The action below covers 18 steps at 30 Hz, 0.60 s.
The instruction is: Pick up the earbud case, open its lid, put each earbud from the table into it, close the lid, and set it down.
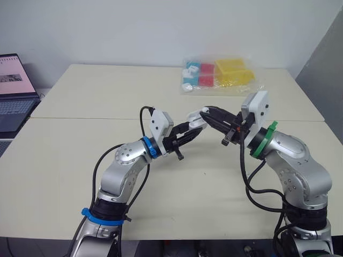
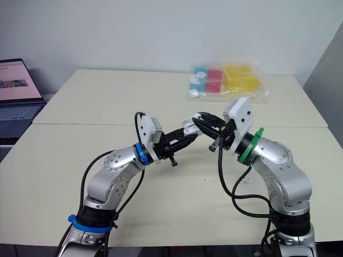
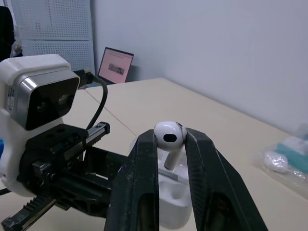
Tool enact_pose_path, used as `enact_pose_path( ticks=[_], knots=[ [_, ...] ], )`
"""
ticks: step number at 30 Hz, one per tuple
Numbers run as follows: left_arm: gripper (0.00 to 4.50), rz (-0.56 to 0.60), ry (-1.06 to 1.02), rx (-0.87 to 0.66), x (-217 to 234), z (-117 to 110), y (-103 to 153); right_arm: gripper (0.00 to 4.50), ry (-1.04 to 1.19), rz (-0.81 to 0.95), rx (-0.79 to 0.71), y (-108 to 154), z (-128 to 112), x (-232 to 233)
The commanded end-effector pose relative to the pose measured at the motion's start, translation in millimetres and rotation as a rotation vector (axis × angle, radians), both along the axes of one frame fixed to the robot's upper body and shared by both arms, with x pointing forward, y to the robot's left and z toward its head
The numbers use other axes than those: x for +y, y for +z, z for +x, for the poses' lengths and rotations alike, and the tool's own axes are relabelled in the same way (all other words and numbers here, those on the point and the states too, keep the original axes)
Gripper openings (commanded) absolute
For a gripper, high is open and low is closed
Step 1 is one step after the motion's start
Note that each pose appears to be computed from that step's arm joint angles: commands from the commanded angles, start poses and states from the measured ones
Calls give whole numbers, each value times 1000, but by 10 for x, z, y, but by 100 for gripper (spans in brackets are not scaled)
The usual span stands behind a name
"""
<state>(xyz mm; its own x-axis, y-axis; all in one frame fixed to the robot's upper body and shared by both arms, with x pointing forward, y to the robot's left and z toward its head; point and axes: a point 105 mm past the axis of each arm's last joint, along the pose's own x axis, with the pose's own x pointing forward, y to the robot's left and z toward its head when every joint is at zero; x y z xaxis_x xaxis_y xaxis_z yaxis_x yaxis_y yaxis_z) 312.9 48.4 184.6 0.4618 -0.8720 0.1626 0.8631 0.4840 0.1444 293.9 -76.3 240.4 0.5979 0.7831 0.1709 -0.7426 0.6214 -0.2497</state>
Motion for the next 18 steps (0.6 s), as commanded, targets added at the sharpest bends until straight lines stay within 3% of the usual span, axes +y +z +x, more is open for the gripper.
enact_pose_path(
  ticks=[1,7,18],
  knots=[
    [79,-22,-13,-63,-14,-45,179,43,-8,7,-53,52,-26,1],
    [79,-20,-15,-64,-13,-44,181,43,-2,-15,-29,-111,-40,15],
    [79,-15,-23,-63,-21,-61,166,43,-49,-21,-54,-163,16,-58]
  ],
)
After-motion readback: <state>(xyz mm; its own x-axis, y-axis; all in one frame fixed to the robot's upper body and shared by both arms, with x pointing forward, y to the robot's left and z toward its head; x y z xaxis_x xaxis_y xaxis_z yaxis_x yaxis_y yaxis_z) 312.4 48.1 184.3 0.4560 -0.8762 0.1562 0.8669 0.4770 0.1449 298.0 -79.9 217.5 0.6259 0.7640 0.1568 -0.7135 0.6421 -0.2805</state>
